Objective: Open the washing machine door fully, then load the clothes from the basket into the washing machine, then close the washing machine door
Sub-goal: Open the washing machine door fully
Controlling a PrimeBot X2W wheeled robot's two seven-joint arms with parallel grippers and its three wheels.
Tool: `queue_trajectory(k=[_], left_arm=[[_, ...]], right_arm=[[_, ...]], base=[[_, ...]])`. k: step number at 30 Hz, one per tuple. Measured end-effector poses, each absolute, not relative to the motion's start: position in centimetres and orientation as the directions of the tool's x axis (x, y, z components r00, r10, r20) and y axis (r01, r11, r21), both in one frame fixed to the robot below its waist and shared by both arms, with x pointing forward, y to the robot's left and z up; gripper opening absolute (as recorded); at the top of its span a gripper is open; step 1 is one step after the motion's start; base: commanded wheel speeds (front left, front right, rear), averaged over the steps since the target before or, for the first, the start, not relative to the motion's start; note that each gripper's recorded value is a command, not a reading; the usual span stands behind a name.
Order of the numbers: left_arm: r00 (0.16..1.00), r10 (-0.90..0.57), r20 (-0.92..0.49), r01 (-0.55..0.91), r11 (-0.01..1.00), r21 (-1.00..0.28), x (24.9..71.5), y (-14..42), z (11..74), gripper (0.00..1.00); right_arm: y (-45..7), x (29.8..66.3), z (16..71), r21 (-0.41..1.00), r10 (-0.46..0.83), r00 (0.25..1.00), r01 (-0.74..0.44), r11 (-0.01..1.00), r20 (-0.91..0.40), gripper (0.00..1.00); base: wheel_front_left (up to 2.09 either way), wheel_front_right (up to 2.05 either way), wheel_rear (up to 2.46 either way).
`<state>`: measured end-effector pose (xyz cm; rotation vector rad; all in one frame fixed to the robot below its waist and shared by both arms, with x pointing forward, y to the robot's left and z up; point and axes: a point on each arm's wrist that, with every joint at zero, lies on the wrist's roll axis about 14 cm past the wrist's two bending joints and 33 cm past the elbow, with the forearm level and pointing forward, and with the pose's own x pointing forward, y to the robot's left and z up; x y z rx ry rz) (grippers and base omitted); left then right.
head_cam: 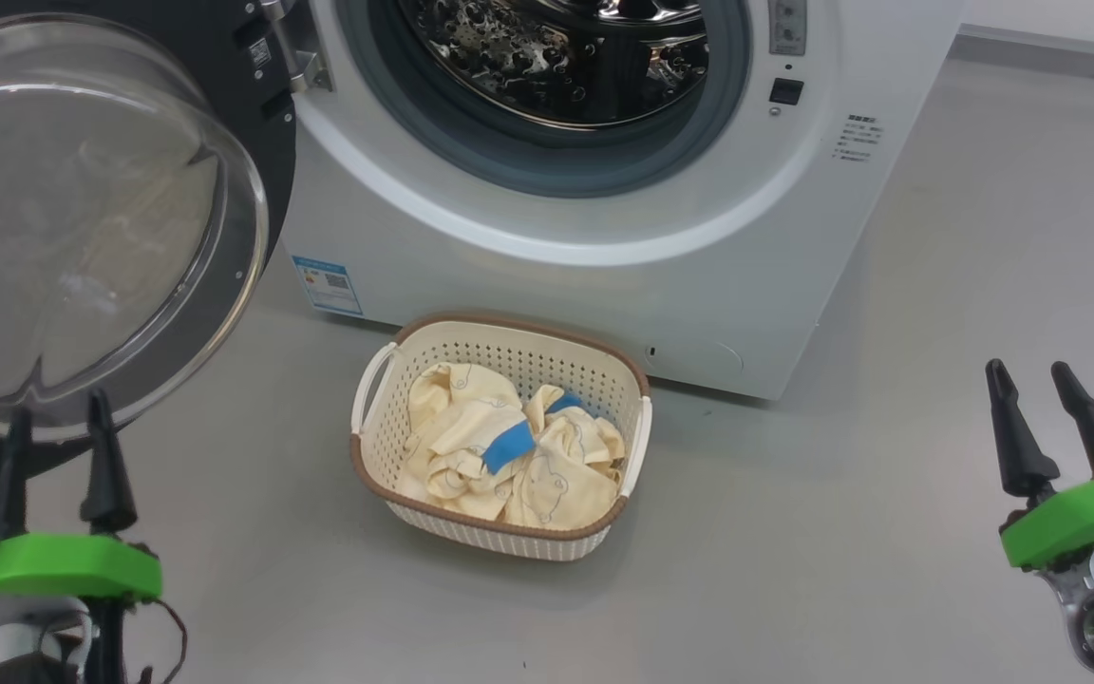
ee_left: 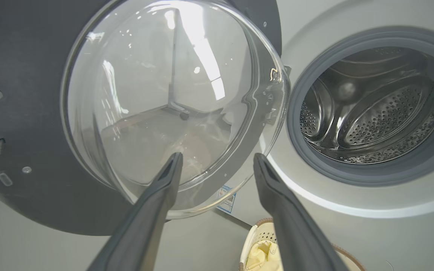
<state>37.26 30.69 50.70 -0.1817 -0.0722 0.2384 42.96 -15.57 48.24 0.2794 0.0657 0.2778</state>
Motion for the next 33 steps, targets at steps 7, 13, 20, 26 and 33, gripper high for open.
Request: queue_trajectory(k=[7, 13, 20, 26, 33], left_arm=[[0.997, 0.071, 0.042, -0.062, 0.978, -0.197, 38.7, 25.8, 50.3, 1.0], [0.999, -0.037, 0.037, 0.044, 0.977, -0.208, 40.1, 22.6, 50.1, 1.0], [0.993, -0.114, 0.032, 0.118, 0.97, -0.211, 41.3, 20.1, 49.9, 1.0], [0.985, -0.168, 0.033, 0.171, 0.96, -0.222, 41.9, 18.2, 49.8, 1.0], [0.979, -0.199, 0.034, 0.201, 0.955, -0.218, 42.2, 17.2, 49.8, 1.0]], right_arm=[[-18.0, 41.9, 48.6, 0.284, 0.212, 0.977, -0.199, 0.938, -0.016, 1.0], [-20.1, 40.8, 48.7, 0.288, 0.15, 0.989, -0.139, 0.948, -0.016, 1.0], [-22.0, 39.4, 48.4, 0.292, 0.092, 0.995, -0.081, 0.953, -0.026, 1.0], [-23.4, 38.1, 48.2, 0.293, 0.047, 0.998, -0.036, 0.955, -0.033, 1.0], [-24.3, 37.6, 48.3, 0.296, 0.017, 0.999, -0.008, 0.955, -0.028, 1.0]], base=[[0.0, 0.0, 0.0], [0.0, 0.0, 0.0], [0.0, 0.0, 0.0], [0.0, 0.0, 0.0], [0.0, 0.0, 0.0]])
